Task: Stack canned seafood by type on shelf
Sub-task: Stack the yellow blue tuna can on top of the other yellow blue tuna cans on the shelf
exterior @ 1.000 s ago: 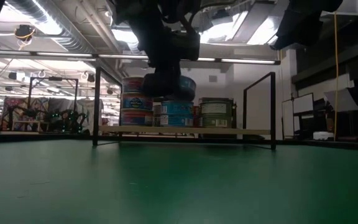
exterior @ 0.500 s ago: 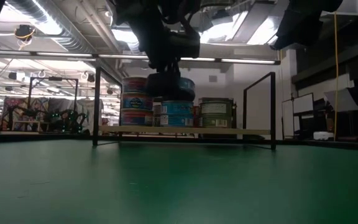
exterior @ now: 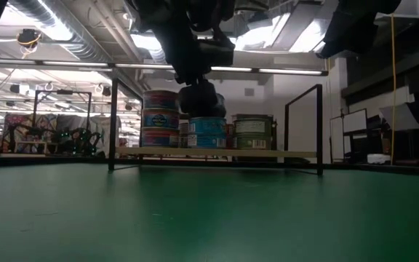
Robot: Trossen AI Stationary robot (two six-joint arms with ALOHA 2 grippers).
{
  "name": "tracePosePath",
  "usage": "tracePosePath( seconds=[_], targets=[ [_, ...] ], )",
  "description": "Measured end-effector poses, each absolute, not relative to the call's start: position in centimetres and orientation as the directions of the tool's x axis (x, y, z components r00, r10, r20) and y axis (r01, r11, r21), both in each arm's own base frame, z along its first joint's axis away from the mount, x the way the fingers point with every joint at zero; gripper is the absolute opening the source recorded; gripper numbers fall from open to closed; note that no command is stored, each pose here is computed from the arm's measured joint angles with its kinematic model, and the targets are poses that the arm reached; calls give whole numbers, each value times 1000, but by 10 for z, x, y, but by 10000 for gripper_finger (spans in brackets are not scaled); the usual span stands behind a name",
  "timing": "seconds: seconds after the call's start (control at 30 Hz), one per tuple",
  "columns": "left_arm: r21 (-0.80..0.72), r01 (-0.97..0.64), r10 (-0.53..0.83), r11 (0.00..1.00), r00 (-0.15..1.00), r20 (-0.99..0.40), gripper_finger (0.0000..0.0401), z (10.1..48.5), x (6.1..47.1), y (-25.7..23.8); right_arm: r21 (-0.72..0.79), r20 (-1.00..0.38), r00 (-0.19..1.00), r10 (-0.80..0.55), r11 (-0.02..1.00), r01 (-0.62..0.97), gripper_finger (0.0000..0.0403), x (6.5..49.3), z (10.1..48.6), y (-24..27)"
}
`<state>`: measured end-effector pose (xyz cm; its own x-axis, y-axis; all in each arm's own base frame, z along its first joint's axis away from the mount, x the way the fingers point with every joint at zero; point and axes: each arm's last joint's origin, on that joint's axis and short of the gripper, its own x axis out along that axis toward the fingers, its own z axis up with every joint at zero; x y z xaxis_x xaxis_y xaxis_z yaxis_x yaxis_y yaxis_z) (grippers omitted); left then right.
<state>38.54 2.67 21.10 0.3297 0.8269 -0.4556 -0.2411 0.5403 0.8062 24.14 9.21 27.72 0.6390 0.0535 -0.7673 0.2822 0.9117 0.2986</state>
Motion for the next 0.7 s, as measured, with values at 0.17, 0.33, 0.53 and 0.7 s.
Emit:
tracePosePath(
  seconds=[0.17, 0.33, 0.53, 0.7],
  targets=[
    [818, -203, 822, 538, 341, -456, 254, 211, 386, 22, 299, -767, 639, 54, 912, 282, 117, 241, 277, 92],
    [831, -146, 812, 537, 357, -462, 253, 211, 386, 16, 299, -767, 639, 54, 912, 282, 117, 241, 277, 92],
    [777, -103, 734, 621, 424, -530, 253, 219, 385, 16, 299, -768, 638, 54, 912, 282, 117, 241, 277, 92],
    [755, -113, 710, 645, 452, -540, 253, 228, 381, 17, 298, -769, 637, 54, 912, 282, 117, 241, 277, 92]
  ],
)
